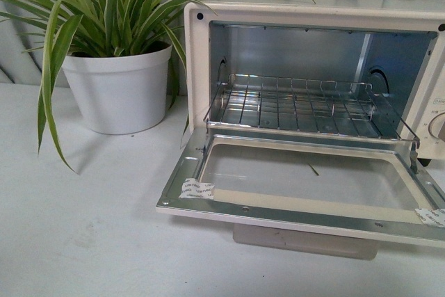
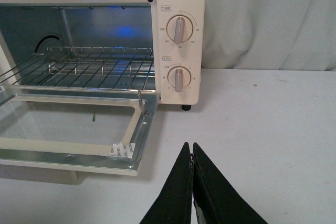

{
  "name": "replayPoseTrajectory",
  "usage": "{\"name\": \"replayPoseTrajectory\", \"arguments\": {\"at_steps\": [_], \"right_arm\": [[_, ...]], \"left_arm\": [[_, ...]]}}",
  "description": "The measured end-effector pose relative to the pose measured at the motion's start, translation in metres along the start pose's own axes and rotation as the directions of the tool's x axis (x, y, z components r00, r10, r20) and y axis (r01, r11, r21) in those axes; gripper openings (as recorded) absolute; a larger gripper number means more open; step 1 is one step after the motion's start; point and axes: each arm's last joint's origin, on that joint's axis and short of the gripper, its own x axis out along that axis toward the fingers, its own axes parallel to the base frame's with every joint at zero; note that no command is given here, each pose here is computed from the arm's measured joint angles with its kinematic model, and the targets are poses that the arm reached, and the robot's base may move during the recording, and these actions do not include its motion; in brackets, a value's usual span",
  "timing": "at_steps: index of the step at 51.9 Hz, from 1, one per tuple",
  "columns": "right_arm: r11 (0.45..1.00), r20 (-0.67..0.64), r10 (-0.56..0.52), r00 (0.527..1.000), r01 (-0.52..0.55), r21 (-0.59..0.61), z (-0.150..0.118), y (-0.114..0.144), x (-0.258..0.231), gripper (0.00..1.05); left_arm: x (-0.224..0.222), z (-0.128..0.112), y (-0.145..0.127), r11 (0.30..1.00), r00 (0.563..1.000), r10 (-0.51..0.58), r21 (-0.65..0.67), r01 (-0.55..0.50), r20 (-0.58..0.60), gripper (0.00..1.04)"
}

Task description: Open oven

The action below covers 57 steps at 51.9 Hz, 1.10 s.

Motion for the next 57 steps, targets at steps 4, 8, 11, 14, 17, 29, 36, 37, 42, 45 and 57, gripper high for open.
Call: {"name": "replayPoseTrajectory", "arguments": {"at_steps": [4, 8, 11, 14, 17, 29, 36, 37, 42, 45, 57], "right_arm": [[1.000, 0.000, 0.000, 1.000, 0.000, -0.002, 0.0000, 0.0000, 0.0000, 0.03], [1.000, 0.000, 0.000, 1.000, 0.000, -0.001, 0.0000, 0.0000, 0.0000, 0.22], [1.000, 0.000, 0.000, 1.000, 0.000, -0.001, 0.0000, 0.0000, 0.0000, 0.34], [1.000, 0.000, 0.000, 1.000, 0.000, -0.001, 0.0000, 0.0000, 0.0000, 0.43], [1.000, 0.000, 0.000, 1.000, 0.000, -0.001, 0.0000, 0.0000, 0.0000, 0.54], [1.000, 0.000, 0.000, 1.000, 0.000, -0.001, 0.0000, 0.0000, 0.0000, 0.94], [1.000, 0.000, 0.000, 1.000, 0.000, -0.001, 0.0000, 0.0000, 0.0000, 0.95], [1.000, 0.000, 0.000, 1.000, 0.000, 0.000, 0.0000, 0.0000, 0.0000, 0.95], [1.000, 0.000, 0.000, 1.000, 0.000, -0.001, 0.0000, 0.0000, 0.0000, 0.95], [1.000, 0.000, 0.000, 1.000, 0.000, -0.001, 0.0000, 0.0000, 0.0000, 0.95], [1.000, 0.000, 0.000, 1.000, 0.000, 0.000, 0.0000, 0.0000, 0.0000, 0.95]], "left_arm": [[0.0000, 0.0000, 0.0000, 1.000, 1.000, 0.000, 0.000, 0.000, 0.000, 0.07], [0.0000, 0.0000, 0.0000, 1.000, 1.000, 0.000, 0.000, 0.000, 0.000, 0.27], [0.0000, 0.0000, 0.0000, 1.000, 1.000, 0.000, 0.000, 0.000, 0.000, 0.40], [0.0000, 0.0000, 0.0000, 1.000, 1.000, 0.000, 0.000, 0.000, 0.000, 0.50], [0.0000, 0.0000, 0.0000, 1.000, 1.000, 0.000, 0.000, 0.000, 0.000, 0.59], [0.0000, 0.0000, 0.0000, 1.000, 1.000, 0.000, 0.000, 0.000, 0.000, 1.00], [0.0000, 0.0000, 0.0000, 1.000, 1.000, 0.000, 0.000, 0.000, 0.000, 0.98], [0.0000, 0.0000, 0.0000, 1.000, 1.000, 0.000, 0.000, 0.000, 0.000, 0.98], [0.0000, 0.0000, 0.0000, 1.000, 1.000, 0.000, 0.000, 0.000, 0.000, 0.98], [0.0000, 0.0000, 0.0000, 1.000, 1.000, 0.000, 0.000, 0.000, 0.000, 0.98], [0.0000, 0.0000, 0.0000, 1.000, 1.000, 0.000, 0.000, 0.000, 0.000, 0.98]]}}
